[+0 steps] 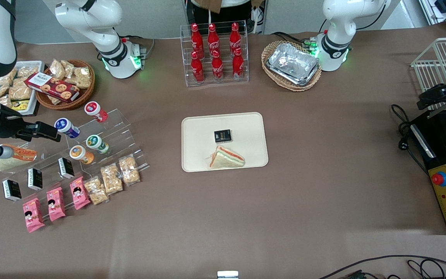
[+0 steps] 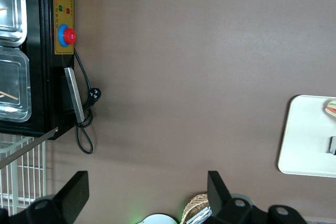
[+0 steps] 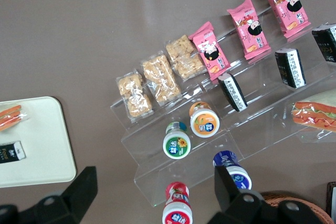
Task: Place green gum on tray
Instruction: 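Move the right gripper down over the green-labelled gum bottle on the rack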
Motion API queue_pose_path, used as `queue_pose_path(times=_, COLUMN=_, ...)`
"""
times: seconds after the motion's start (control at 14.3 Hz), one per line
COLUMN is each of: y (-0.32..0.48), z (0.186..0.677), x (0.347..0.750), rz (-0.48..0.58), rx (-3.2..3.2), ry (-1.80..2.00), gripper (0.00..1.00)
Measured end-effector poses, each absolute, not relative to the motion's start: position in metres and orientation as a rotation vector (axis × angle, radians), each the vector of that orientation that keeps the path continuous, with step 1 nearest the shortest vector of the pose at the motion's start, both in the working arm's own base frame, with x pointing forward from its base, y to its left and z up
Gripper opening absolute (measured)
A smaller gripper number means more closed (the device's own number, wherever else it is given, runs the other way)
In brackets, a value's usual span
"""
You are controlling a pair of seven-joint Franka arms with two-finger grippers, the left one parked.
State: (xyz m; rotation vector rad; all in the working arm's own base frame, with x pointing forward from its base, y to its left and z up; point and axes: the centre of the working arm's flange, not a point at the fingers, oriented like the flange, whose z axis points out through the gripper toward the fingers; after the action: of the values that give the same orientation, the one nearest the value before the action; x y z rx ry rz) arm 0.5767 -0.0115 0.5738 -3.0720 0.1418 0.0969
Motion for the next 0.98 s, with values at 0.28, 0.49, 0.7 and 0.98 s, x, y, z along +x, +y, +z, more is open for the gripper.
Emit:
queue_pose_path(times=0.28, y=-0.011, z=0.577, x=0.577, rz=0.087, rx=-3.072, ry=0.141, gripper=1.0)
queue_pose_path(times=0.49, y=-0.011, z=0.577, x=0.577, rz=0.086, rx=-3.072, ry=0.141, gripper=1.0)
queue_pose_path(times=0.7, y=-0.011, z=0.577, x=0.571, rz=0.143, rx=-3.07, ry=0.139, gripper=1.0)
queue_pose_path(times=0.98, y=-0.01, z=0.584, x=0.546, rz=0.18, rx=-3.065, ry=0.134, gripper=1.0)
